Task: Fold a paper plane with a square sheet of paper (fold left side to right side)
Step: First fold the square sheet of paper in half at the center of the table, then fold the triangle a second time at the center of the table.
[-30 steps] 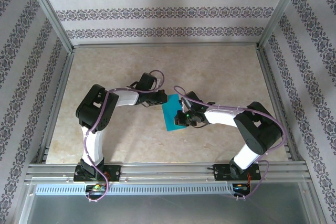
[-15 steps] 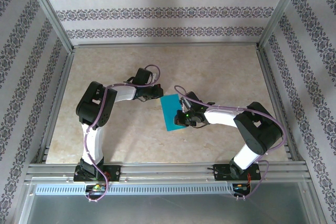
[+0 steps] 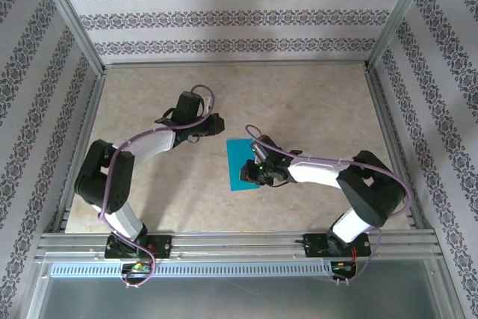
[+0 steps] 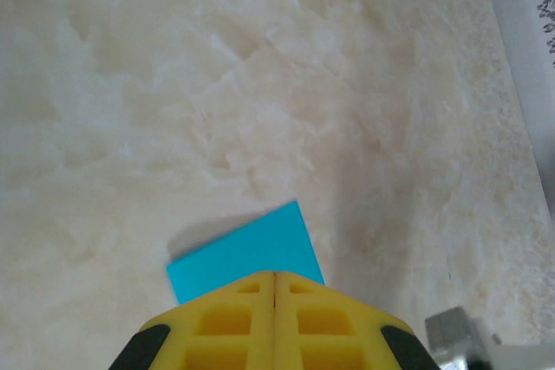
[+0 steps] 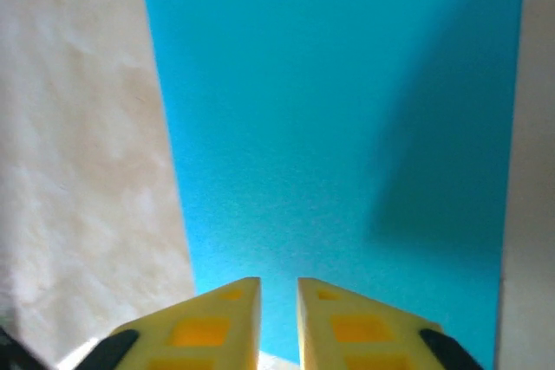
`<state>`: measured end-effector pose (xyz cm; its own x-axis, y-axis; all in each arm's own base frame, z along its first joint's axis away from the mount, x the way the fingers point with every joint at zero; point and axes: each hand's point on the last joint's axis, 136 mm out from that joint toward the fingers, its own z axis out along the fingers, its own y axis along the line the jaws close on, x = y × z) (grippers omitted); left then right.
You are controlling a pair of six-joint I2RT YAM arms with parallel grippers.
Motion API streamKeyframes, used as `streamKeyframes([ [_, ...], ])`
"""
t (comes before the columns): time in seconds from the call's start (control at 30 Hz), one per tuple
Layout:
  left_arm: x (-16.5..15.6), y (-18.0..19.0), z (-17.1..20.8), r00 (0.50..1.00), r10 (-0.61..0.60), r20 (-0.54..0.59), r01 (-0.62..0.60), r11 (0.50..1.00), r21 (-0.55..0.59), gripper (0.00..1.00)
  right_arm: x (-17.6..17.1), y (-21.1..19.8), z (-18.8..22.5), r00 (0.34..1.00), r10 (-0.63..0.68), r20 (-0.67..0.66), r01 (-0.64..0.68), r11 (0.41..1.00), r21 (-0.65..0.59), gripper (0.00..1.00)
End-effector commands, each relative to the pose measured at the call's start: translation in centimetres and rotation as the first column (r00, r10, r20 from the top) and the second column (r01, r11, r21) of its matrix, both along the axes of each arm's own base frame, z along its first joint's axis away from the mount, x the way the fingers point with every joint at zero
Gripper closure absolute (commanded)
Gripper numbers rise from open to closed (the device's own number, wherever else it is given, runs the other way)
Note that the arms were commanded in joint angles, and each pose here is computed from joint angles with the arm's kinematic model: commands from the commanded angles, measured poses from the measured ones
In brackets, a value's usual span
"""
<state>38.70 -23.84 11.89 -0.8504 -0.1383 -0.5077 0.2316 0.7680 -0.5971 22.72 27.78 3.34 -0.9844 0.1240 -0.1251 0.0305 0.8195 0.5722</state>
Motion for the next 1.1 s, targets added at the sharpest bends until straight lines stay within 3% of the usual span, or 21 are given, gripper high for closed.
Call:
streamKeyframes([
  [0.0, -4.2, -0.9, -2.8, 0.990, -0.026, -0.135, 0.030, 0.999, 0.026, 0.96, 1.4, 0.8, 3.8, 0.995, 0.002, 0.103, -0.006, 0.999, 0.041, 0.70],
  [0.17, -7.1, -2.9, -4.4, 0.972, -0.056, -0.227, 0.063, 0.998, 0.022, 0.97, 2.9, -2.9, 5.2, 0.980, -0.005, 0.201, 0.010, 1.000, -0.024, 0.55],
  [0.33, -7.7, -3.3, -6.1, 0.964, -0.042, -0.261, 0.052, 0.998, 0.032, 0.97, 4.0, -6.6, 4.8, 0.977, -0.071, 0.201, 0.074, 0.997, -0.007, 0.45],
  [0.6, -8.5, -3.1, -8.1, 0.952, -0.018, -0.306, 0.051, 0.994, 0.098, 0.97, 4.2, -7.3, 4.0, 0.987, -0.070, 0.148, 0.062, 0.996, 0.057, 0.25],
  [1.07, -8.6, -2.5, -10.7, 0.936, -0.001, -0.351, 0.065, 0.983, 0.170, 0.97, 3.7, -6.9, 2.9, 0.993, -0.040, 0.107, 0.033, 0.997, 0.064, 0.25],
])
